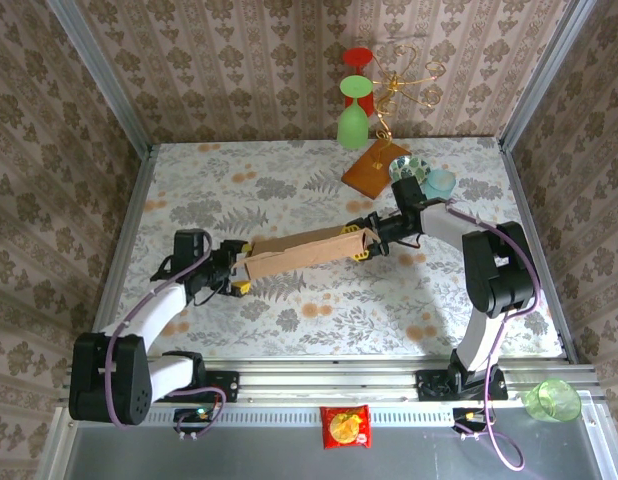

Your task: Fold the paper box

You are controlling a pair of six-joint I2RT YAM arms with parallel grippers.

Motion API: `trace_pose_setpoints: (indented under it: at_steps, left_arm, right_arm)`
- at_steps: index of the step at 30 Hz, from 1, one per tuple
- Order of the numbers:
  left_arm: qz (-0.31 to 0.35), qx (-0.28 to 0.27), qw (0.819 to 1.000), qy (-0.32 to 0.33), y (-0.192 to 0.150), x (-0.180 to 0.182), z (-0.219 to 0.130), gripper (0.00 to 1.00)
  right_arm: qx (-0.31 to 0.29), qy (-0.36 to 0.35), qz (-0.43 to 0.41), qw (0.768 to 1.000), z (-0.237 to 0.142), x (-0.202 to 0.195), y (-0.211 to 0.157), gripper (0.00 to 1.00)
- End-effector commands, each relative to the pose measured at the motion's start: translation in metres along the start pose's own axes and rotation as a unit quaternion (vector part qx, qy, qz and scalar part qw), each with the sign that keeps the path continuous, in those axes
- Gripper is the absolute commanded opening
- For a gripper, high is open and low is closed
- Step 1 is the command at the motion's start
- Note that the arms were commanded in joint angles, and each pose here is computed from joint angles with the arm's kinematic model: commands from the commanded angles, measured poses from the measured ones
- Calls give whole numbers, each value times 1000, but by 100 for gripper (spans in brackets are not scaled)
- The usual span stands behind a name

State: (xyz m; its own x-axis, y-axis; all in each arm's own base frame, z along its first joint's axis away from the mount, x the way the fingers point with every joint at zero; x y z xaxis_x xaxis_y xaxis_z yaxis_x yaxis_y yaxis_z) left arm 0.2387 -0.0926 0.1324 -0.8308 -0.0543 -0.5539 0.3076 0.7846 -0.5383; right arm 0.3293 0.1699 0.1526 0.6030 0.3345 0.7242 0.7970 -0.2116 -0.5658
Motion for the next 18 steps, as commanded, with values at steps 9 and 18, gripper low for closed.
trace_pose_setpoints:
  at_steps: [9,18]
  left_arm:
    - [-117,24,992,-37,-8,-2,20,76]
    - [-155,22,987,-44,-15,-7,22,55]
  right_arm:
    - [-4,7,53,999,0,-5,0,45]
    - [-12,6,68,998,1,-6,6,52]
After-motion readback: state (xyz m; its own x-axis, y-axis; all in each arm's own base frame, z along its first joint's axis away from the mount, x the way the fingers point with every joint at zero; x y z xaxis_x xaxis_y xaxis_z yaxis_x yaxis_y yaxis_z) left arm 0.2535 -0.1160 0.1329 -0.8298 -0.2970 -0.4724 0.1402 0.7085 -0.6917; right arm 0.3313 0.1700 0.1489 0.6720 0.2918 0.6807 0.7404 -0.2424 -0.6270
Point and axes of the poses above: each hand's point on the last joint's axis, 136 mm out from that joint toward the fingers, its own z axis out along the fingers, its own x axis along the line the jaws close on, y = z × x, the point moved 7 cm from there along -z, back along the fingers, and after that the axes turned 11 degrees about -z, right-handed, at the moved point
